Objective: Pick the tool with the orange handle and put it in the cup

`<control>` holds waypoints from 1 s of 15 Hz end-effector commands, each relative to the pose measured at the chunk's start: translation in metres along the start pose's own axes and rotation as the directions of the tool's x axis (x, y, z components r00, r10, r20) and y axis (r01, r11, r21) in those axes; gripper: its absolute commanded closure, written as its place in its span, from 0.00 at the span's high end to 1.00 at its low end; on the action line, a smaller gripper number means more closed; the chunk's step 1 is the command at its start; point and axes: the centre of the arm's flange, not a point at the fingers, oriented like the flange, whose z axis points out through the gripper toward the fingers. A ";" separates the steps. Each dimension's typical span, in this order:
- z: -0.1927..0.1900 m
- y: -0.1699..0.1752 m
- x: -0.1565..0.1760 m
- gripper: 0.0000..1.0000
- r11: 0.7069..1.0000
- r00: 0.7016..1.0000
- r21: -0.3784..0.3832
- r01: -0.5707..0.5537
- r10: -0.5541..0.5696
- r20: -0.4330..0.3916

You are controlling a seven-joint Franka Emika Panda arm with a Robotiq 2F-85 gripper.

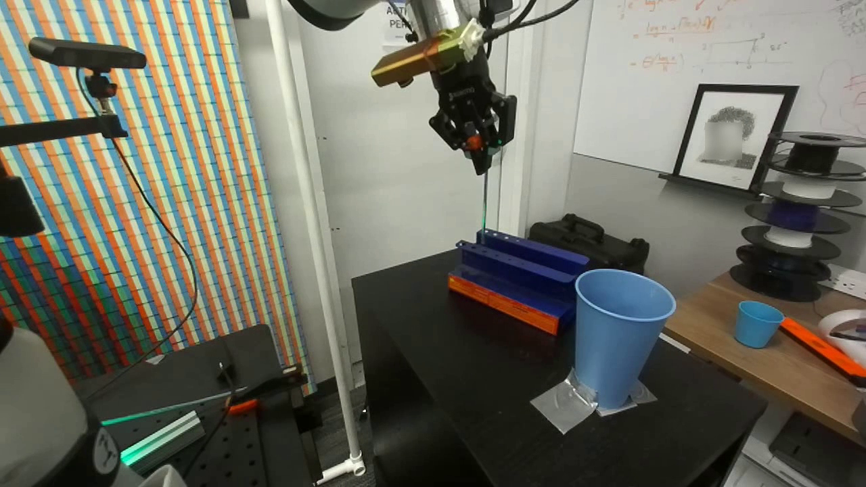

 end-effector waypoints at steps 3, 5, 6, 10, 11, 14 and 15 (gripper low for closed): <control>-0.046 0.011 -0.005 0.09 1.000 0.995 -0.013 -0.003 0.001 -0.101; -0.056 0.023 -0.009 0.09 0.999 0.996 -0.028 -0.028 0.025 -0.084; -0.057 0.031 -0.012 0.08 0.998 0.996 -0.043 -0.049 0.046 -0.073; -0.039 0.085 -0.039 0.08 0.985 0.986 -0.056 -0.164 0.165 0.013; -0.034 0.098 -0.044 0.08 0.980 0.981 -0.058 -0.191 0.193 0.035; -0.019 0.128 -0.061 0.08 0.963 0.961 -0.079 -0.259 0.265 0.077; -0.018 0.136 -0.065 0.08 0.956 0.955 -0.093 -0.277 0.285 0.084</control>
